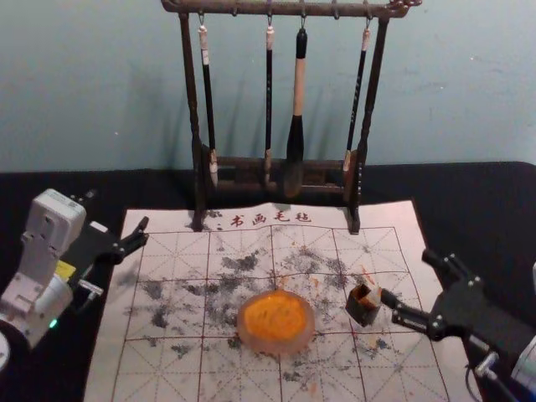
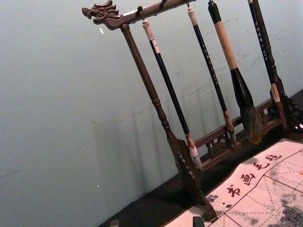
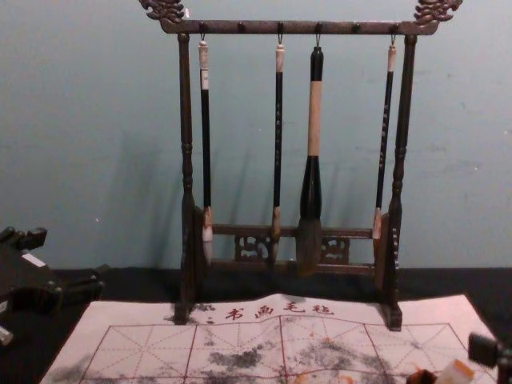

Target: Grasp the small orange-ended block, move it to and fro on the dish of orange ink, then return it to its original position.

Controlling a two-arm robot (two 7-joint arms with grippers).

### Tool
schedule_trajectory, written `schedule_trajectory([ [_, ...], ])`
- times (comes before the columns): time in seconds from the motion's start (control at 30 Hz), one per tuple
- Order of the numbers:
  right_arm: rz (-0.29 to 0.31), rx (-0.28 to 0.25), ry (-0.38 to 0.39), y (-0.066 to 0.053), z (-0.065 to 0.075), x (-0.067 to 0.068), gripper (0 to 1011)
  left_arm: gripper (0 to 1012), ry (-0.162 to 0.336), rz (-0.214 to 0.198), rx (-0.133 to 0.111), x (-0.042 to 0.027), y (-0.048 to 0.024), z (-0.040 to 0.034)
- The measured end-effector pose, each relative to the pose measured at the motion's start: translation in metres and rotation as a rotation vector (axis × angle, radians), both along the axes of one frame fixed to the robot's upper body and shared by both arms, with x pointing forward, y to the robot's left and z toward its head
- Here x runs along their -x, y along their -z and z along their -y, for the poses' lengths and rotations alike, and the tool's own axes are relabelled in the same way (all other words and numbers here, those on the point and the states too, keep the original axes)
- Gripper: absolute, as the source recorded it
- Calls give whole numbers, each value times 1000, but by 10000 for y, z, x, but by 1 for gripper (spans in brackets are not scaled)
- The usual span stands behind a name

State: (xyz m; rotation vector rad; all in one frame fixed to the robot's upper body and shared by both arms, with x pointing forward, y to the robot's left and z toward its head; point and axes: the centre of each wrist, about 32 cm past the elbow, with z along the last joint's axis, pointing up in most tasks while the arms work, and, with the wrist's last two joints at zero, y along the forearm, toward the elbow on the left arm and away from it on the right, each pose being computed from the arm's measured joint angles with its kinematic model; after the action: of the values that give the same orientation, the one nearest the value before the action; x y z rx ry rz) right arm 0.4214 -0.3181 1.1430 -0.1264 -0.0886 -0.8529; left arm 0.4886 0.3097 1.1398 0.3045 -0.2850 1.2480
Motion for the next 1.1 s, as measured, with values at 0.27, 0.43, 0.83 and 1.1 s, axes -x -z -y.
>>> schedule_trajectory([
  [0.27,-55,0,-29,79,-43,46,1000,1001,0,0,0,0,0,0],
  [0.43,-90,13,-29,136,-54,48,1000,1001,0,0,0,0,0,0],
  [0.83,-123,39,-21,225,-43,-17,1000,1001,0,0,0,0,0,0],
  [1.1,-124,38,-16,256,-42,-78,1000,1001,0,0,0,0,0,0],
])
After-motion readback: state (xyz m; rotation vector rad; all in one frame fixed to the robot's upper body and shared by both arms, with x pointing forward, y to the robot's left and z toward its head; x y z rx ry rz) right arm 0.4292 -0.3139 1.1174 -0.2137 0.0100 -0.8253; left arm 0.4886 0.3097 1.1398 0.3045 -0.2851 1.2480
